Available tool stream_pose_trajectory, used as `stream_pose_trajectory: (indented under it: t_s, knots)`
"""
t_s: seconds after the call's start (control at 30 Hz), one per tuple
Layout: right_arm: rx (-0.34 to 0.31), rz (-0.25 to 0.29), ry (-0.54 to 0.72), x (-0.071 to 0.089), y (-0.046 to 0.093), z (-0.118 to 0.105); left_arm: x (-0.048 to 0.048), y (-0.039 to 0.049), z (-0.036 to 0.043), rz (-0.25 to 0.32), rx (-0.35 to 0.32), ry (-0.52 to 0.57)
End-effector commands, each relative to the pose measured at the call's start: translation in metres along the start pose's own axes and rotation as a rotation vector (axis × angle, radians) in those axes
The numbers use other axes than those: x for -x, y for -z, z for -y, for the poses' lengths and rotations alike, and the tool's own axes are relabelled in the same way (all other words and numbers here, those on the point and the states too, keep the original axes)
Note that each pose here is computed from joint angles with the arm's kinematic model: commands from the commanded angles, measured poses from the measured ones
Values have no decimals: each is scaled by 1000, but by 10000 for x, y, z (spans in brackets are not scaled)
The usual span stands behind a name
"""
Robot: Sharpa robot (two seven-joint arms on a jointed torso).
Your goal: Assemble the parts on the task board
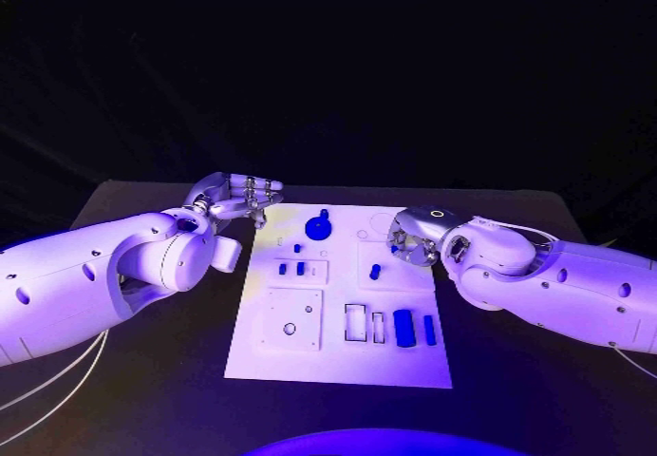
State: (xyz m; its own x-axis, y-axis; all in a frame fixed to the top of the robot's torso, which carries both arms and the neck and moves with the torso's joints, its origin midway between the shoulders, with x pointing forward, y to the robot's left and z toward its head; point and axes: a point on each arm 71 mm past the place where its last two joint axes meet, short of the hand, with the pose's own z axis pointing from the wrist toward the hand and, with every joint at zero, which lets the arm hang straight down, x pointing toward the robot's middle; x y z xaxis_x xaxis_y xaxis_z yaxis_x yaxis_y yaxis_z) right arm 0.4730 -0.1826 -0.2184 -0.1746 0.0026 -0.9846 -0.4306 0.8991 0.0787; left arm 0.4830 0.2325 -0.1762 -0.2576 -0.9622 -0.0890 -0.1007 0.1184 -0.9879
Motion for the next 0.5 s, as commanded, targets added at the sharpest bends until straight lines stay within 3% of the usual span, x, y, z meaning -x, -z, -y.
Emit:
stream_pose_trajectory:
  t_s: [0.03, 0.5]
  knots:
    - [7, 34, -1, 35, 5, -27, -19, -6, 3, -11, 6, 7]
    - [11, 95, -15, 184, 64, -12, -1, -21, -8, -8, 12, 8]
